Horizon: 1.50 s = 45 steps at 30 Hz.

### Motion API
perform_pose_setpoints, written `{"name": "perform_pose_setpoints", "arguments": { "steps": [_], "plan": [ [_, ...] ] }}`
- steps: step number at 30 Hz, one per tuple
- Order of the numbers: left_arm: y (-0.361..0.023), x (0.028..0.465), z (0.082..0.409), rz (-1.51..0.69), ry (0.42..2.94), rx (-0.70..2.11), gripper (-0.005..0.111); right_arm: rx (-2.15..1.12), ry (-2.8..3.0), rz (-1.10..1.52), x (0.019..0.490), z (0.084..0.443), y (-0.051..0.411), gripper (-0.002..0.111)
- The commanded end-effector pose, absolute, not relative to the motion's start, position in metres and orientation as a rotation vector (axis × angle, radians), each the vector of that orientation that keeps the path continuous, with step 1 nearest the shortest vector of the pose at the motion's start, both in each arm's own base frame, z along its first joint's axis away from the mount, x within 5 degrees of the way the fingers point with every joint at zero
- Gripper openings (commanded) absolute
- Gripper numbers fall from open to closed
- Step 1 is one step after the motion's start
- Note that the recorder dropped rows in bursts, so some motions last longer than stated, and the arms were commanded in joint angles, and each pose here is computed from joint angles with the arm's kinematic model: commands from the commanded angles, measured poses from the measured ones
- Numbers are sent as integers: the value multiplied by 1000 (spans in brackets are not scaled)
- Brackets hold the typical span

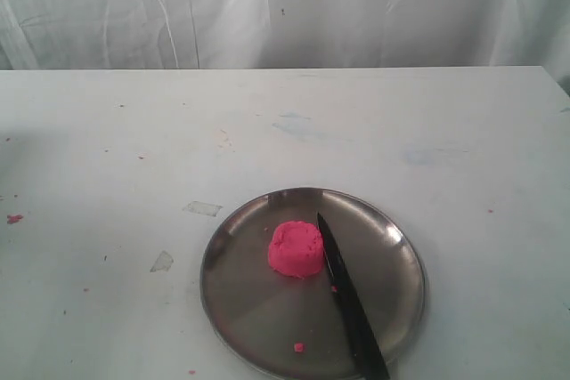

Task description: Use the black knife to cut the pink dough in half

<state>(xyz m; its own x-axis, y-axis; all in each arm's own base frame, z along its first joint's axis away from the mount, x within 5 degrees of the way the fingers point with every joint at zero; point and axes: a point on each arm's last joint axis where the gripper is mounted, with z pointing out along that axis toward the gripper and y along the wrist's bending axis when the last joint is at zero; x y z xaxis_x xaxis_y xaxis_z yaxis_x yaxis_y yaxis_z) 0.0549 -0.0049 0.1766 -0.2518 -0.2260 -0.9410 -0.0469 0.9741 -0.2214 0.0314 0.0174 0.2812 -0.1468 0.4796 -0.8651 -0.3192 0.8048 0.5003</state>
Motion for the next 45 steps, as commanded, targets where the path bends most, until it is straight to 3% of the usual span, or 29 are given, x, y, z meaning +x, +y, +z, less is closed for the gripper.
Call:
{"name": "perform_pose_setpoints", "arguments": {
  "steps": [1, 8, 15, 18, 26, 36, 45],
  "plan": [
    [-5, 55, 175, -175, 1819, -208, 0, -74, 1658, 605, 24, 318, 23, 0],
    [-5, 55, 175, -175, 1819, -208, 0, -264, 1794, 546, 41, 359, 35, 0],
    [-5, 55, 175, -175, 1819, -208, 0, -456, 1946, 505, 80, 379, 52, 0],
    [-5, 55, 175, -175, 1819, -208, 0, -532, 1944, 613, 98, 382, 66, 0],
    [-5, 55, 175, -175, 1819, -208, 0, -565, 1990, 756, 141, 361, 82, 0],
    [-5, 55, 175, -175, 1819, -208, 0, -297, 2080, 877, 176, 266, 56, 0],
    [-5, 55, 175, -175, 1819, -208, 0, -254, 2284, 850, 193, 234, 48, 0]
  ]
}}
